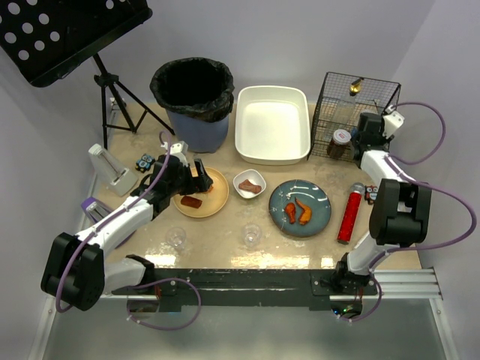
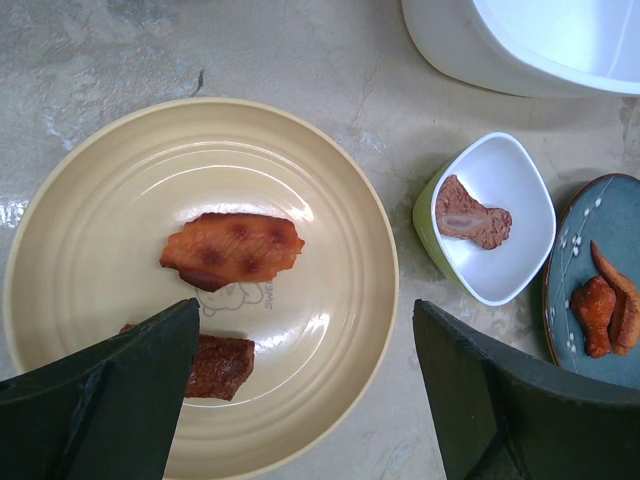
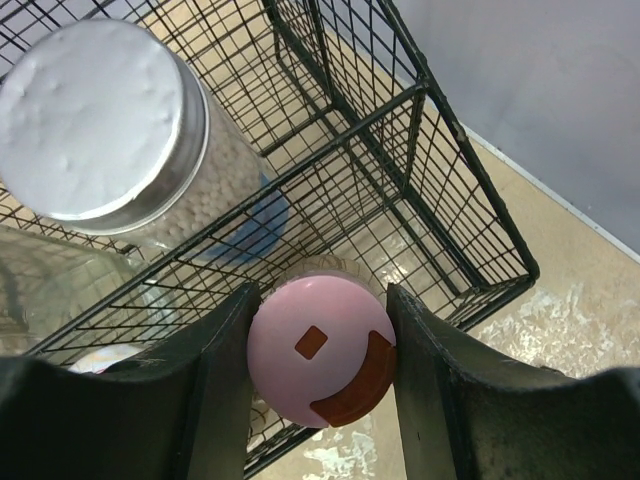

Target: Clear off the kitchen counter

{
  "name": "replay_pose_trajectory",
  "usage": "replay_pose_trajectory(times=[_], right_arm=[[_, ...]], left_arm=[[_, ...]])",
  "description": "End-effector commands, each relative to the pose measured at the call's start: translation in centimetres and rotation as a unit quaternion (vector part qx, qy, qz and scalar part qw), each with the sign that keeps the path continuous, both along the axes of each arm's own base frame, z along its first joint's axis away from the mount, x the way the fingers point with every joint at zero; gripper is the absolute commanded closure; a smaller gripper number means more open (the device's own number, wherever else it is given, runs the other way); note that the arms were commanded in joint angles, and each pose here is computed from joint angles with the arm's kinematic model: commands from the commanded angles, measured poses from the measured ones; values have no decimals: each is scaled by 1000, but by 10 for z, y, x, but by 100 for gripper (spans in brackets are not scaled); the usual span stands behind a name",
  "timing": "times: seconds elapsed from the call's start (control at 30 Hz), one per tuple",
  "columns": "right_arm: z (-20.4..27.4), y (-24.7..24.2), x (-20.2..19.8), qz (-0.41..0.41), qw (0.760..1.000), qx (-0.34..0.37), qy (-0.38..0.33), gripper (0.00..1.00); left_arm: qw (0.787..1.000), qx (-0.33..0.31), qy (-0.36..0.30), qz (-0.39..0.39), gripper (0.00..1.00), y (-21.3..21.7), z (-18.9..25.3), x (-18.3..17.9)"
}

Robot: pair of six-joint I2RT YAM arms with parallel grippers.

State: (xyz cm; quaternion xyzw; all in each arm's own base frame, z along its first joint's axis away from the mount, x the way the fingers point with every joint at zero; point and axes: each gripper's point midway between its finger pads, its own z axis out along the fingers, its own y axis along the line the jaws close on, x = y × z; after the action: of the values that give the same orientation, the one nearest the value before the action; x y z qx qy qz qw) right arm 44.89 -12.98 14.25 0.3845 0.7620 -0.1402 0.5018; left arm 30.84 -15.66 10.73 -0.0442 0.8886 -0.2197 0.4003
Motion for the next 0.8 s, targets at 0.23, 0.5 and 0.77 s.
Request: replay_pose_trajectory(times=[0.23, 0.5, 0.77], right_arm=[[23, 3, 11, 21, 1000, 3, -16, 31], [58, 7, 0, 22, 998, 8, -57, 24], [87, 25, -28, 51, 992, 31, -110, 23]], left_arm=[[999, -10, -34, -11, 8, -7, 21, 11], [999, -10, -36, -9, 8, -6, 22, 10], [999, -7, -37, -5, 8, -5, 23, 12]])
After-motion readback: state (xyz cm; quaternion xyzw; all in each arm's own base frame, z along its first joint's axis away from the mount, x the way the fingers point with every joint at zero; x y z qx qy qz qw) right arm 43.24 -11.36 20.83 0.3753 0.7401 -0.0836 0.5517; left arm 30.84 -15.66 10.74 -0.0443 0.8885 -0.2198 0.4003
